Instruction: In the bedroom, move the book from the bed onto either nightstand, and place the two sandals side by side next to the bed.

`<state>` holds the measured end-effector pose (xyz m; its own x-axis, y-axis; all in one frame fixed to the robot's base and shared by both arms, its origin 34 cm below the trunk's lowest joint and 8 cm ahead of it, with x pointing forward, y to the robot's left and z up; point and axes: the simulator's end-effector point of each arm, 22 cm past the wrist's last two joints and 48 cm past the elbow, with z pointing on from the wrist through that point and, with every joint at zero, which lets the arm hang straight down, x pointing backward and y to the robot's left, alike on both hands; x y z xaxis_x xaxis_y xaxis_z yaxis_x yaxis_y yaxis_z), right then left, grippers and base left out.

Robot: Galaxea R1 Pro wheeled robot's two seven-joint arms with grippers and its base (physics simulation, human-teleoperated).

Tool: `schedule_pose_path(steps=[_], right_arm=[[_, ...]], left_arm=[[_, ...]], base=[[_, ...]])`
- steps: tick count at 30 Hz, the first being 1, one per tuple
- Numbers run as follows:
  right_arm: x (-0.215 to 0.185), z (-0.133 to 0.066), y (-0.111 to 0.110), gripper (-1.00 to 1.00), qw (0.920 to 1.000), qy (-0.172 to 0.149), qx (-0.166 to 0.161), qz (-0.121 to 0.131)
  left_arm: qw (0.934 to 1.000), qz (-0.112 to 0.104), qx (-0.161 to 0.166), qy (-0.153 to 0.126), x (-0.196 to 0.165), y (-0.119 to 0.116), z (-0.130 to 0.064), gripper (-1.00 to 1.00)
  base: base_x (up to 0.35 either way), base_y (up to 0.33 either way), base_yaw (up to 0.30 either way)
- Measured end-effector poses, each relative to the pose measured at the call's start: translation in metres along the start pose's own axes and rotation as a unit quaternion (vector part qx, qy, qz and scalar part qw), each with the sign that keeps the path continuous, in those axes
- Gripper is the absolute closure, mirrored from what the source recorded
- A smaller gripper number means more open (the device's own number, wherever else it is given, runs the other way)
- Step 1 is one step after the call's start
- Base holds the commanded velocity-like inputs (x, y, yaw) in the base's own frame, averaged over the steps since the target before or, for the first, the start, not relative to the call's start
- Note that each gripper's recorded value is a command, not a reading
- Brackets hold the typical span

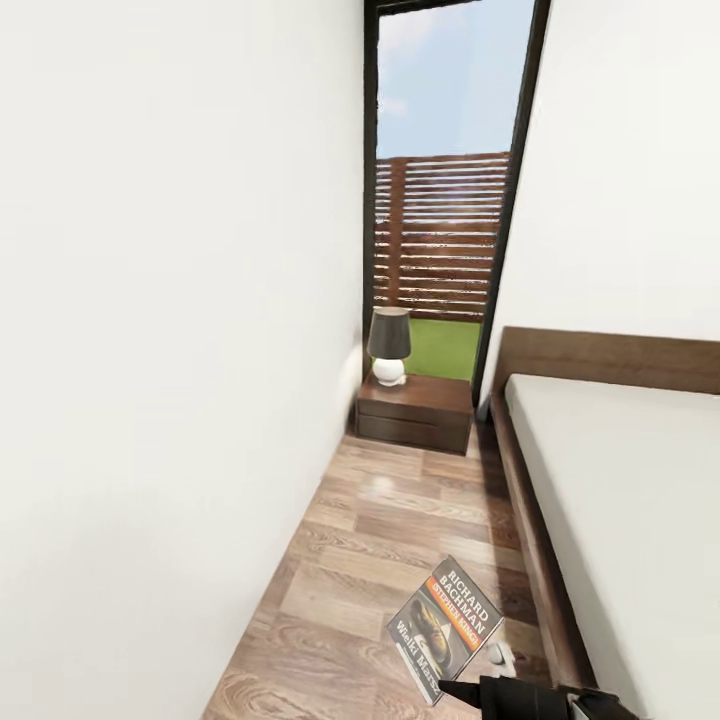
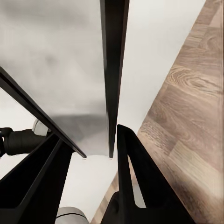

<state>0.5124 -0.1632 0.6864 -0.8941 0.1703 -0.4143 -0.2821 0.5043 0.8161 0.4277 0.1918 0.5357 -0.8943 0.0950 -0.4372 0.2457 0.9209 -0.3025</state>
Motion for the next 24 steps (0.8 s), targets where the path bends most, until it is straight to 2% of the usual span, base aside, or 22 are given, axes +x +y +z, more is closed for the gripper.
schedule_pose_path(steps=[6,20,24], right_arm=[[-0.0002,0.0000,0.0002,1.00,1.0000,0.000,0.000,0.000],[-0.0002,0.0000,0.0000,1.00,1.0000,0.000,0.001,0.000],[-0.0008,0.0000,-0.0002,1.00,1.0000,-0.001,0.000,0.000]], left_arm=[[1.0000,0.000,0.000,0.000,0.0000,-0.0001,-0.0001,-1.00],[1.0000,0.000,0.000,0.000,0.0000,0.0000,-0.0002,-1.00],[1.0000,0.000,0.000,0.000,0.0000,0.0000,0.0000,-1.00]], base=[[0.285,0.000,-0.088],[0.317,0.000,-0.002],[0.173,0.000,-0.063]])
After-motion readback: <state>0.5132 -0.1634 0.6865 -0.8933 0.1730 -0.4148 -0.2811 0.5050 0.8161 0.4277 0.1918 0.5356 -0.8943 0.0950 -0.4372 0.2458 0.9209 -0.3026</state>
